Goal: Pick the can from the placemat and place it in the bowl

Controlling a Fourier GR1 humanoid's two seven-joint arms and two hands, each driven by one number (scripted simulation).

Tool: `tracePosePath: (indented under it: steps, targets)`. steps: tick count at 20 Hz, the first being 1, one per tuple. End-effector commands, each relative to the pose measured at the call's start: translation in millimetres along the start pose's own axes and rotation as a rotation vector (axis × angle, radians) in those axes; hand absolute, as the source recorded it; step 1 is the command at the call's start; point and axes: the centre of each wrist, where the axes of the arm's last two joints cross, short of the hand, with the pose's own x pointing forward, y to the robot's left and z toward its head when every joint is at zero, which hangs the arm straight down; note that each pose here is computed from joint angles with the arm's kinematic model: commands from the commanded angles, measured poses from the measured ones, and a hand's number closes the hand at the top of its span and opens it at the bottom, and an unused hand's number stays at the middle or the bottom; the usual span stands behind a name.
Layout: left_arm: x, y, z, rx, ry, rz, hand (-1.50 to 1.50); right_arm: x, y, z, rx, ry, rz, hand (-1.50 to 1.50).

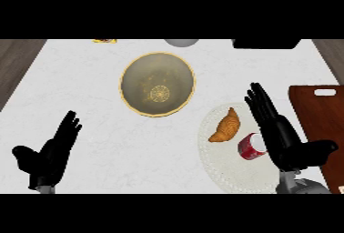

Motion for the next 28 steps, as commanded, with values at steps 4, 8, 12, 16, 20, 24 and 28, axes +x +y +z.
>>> tracePosePath:
  steps: [4, 8, 12, 16, 20, 24, 28]
  targets:
    - [43, -26, -16, -0.056, -0.193, -0.053, 0.0, -5, 5, 14, 0.48, 0.064, 0.217, 1.5]
    - [48, -39, -21, -0.08, -0.211, -0.049, 0.0, 19, -38, 5, 0.25, -0.166, 0.661, 1.5]
    - [63, -64, -31, -0.093, -0.232, -0.056, 0.0, -40, -38, 50, 0.172, -0.275, 0.17, -1.5]
    - [70, -80, -35, -0.1, -0.225, -0.059, 0.0, -28, -57, 60, 0.195, -0.419, 0.208, -1.5]
    - [72, -69, -34, -0.1, -0.233, -0.052, 0.0, 10, -79, 70, 0.161, -0.419, 0.316, -1.5]
    - [57, -69, -38, -0.127, -0.22, -0.066, 0.0, 64, -85, 54, 0.101, -0.321, 0.467, -1.5]
    - [67, -74, -30, -0.125, -0.234, -0.04, 0.0, 81, -77, 53, 0.148, -0.215, 0.502, -1.5]
